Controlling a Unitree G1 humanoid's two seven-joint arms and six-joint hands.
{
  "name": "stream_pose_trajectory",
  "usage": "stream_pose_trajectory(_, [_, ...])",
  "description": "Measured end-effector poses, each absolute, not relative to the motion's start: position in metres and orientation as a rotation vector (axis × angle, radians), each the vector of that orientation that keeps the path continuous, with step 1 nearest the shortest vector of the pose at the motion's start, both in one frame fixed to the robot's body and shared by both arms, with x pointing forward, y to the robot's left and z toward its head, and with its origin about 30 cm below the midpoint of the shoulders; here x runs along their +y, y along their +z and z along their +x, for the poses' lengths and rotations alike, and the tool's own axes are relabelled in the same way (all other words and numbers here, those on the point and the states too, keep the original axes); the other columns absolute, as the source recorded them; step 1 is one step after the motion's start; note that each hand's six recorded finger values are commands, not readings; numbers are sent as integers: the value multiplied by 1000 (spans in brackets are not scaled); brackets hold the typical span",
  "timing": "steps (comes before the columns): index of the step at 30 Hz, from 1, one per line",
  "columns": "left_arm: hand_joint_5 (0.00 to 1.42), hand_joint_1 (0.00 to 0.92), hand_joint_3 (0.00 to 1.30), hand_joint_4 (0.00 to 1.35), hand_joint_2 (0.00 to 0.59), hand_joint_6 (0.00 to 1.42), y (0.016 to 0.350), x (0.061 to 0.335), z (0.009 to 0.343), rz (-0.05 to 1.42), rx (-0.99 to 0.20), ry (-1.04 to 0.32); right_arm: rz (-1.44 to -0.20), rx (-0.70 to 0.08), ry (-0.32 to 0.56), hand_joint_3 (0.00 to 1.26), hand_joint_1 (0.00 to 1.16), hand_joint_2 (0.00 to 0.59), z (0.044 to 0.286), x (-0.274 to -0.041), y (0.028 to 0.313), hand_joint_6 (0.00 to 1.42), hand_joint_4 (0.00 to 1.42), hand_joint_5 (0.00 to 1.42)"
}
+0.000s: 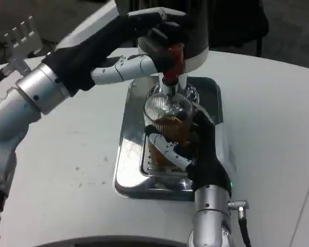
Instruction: Grasp the cup under the faucet to collect the drink, then remove the cup.
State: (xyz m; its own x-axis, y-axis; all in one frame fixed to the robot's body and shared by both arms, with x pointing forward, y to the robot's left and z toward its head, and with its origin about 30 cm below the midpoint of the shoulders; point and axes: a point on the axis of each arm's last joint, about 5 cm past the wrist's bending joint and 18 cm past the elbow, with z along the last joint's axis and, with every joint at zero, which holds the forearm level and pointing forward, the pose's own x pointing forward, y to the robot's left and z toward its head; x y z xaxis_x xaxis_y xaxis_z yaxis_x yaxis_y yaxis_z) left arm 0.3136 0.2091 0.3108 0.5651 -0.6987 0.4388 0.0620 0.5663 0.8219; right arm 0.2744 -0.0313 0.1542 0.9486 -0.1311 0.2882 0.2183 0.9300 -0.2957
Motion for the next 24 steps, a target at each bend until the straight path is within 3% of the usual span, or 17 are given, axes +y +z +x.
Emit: stream_pose_trajectory(24, [486,0,334,378,100,471,307,212,312,830,-861,-510,-306,-262,-180,362,672,232,264,-34,152,439,364,428])
